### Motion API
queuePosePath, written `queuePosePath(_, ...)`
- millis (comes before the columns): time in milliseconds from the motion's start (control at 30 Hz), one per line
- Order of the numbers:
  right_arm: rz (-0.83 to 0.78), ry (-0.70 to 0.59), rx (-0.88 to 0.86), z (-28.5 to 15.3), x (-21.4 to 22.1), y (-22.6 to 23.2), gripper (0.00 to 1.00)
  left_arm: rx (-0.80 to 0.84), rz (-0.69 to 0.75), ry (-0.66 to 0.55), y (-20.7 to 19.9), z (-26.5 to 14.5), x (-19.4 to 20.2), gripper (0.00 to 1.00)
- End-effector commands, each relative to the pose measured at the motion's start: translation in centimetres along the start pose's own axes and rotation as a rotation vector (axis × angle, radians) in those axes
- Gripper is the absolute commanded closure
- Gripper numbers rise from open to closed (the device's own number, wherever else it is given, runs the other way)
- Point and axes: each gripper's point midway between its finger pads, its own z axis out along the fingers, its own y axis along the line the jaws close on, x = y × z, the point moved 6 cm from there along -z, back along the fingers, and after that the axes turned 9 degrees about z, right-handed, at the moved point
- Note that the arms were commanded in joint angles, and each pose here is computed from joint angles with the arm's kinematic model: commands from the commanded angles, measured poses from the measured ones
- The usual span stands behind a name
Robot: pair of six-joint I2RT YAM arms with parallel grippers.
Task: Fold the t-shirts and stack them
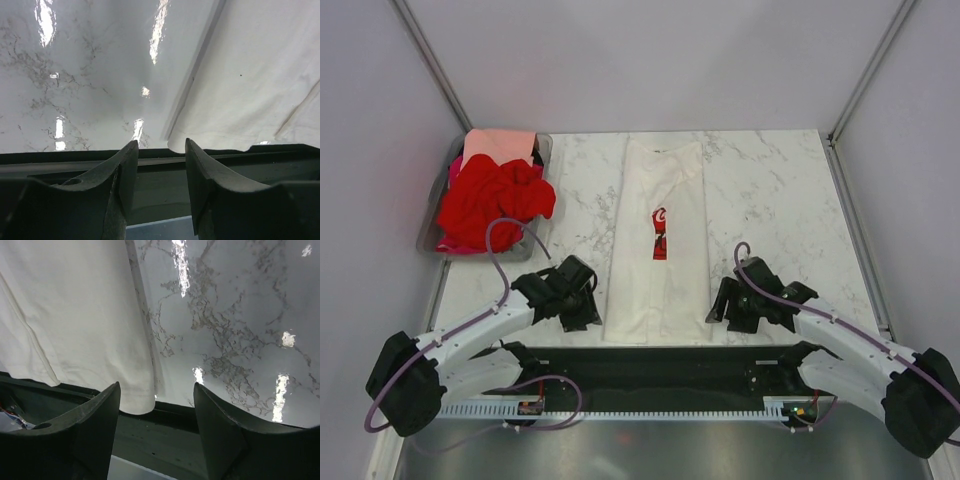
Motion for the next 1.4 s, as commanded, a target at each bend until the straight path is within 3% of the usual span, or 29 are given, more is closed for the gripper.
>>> queuePosePath(0,0.034,-0.033,-0.06,0.9,0.2,1.1,0.33,0.05,-0.049,-0.032,-0.8,0.7,-0.4,0.51)
queuePosePath(200,0.03,0.01,-0.06,2.7,2.1,0.3,0.41,0.07,-0.06,-0.006,-0.5,1.8,0.5,0.51)
queuePosePath(333,0.022,0.026,-0.048,3.3,2.9,-0.2,0.66,0.078,-0.069,-0.004,-0.2,2.6,0.8,0.51)
queuePosePath(433,0.014,0.027,-0.04,3.4,3.0,-0.4,0.77,0.099,-0.067,-0.002,-0.3,3.1,1.1,0.49)
queuePosePath(633,0.008,0.023,-0.035,3.4,2.9,-0.4,0.85,0.182,-0.071,-0.02,-0.9,3.2,1.3,0.48)
queuePosePath(900,0.006,0.024,-0.016,3.6,3.0,-0.8,0.89,0.169,-0.084,0.012,-0.2,4.3,2.5,0.51)
queuePosePath(967,0.002,0.023,-0.014,3.6,3.0,-0.8,0.98,0.184,-0.081,0.013,-0.3,4.5,2.7,0.56)
queuePosePath(1033,0.004,0.025,-0.012,3.7,3.1,-1.0,1.0,0.192,-0.079,0.02,-0.5,4.7,3.0,0.75)
queuePosePath(1067,-0.001,0.034,-0.038,3.6,3.3,-1.0,1.0,0.222,-0.054,-0.009,-1.5,4.3,2.7,0.91)
queuePosePath(1300,-0.006,0.001,-0.097,0.6,2.8,0.5,1.0,0.22,-0.015,-0.046,-4.2,0.1,1.4,0.98)
queuePosePath(1367,-0.022,-0.057,-0.113,-1.2,1.6,2.3,1.0,0.225,0.007,-0.14,-5.4,-2.3,-0.7,0.98)
